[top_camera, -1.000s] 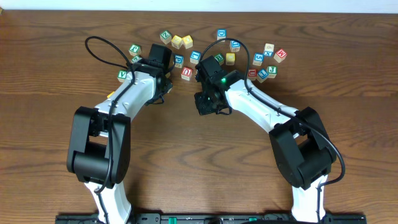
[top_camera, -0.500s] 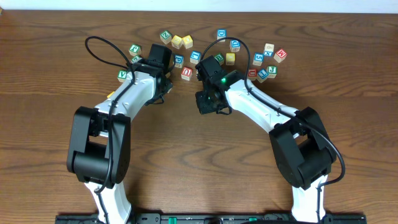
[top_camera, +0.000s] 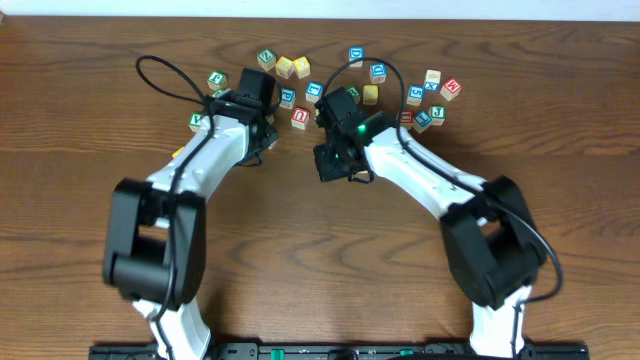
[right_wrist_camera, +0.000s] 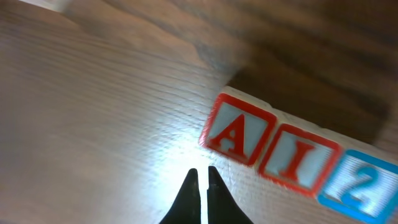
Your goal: Spell out AI2
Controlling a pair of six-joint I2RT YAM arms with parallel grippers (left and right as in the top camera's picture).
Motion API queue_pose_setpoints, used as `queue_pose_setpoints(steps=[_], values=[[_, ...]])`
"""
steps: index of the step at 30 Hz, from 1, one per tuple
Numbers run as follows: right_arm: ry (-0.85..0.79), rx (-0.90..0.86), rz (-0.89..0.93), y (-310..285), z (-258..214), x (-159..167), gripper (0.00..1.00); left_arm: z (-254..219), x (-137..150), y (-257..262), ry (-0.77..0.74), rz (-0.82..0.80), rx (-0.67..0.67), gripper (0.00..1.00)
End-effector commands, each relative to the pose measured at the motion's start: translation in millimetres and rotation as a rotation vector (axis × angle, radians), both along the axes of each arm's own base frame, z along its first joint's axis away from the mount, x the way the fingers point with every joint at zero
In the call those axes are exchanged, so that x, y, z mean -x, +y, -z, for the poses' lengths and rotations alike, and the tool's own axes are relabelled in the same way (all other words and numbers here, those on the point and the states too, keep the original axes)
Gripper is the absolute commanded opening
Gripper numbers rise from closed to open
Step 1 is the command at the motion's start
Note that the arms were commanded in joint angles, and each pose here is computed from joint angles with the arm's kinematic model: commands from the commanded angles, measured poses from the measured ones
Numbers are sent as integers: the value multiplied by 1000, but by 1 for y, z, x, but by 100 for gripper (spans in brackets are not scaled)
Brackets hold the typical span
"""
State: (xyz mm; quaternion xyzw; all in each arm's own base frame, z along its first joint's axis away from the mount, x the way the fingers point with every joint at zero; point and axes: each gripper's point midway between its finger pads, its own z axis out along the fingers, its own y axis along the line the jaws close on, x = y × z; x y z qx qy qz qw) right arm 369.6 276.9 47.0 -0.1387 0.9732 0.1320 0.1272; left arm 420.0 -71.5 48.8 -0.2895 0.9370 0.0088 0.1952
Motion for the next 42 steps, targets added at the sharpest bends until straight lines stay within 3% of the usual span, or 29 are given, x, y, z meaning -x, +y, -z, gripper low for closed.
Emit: queue_pose_setpoints(steps=[1, 7, 9, 11, 13, 14, 16, 22, 28, 35, 42], values=[[-149, -93, -14, 3, -75, -8, 3, -66, -4, -2, -134, 170, -42, 25], [-340, -92, 114, -50, -157, -22, 26, -157, 15, 0, -316, 313, -81, 25], [-389, -74, 175, -77, -180, -23, 41, -184, 25, 3, -373, 337, -94, 26], [-438, -51, 247, -110, -203, -21, 58, -203, 37, 6, -412, 337, -92, 83], [-476, -31, 309, -138, -222, -16, 71, -216, 47, 9, -437, 335, -90, 97], [-488, -25, 332, -148, -229, -13, 77, -221, 51, 10, -447, 334, -90, 98], [-522, -11, 395, -177, -248, -2, 99, -229, 59, 12, -460, 333, -88, 98], [-555, 1, 496, -225, -277, 34, 99, -237, 64, 13, -481, 331, -87, 98], [-534, 14, 506, -235, -281, 61, 99, -236, 64, 13, -476, 331, -87, 98], [-456, 59, 499, -238, -265, 75, 99, -236, 64, 13, -476, 331, -87, 98], [-506, 115, 495, -247, -268, 67, 99, -236, 64, 13, -476, 331, -87, 98]])
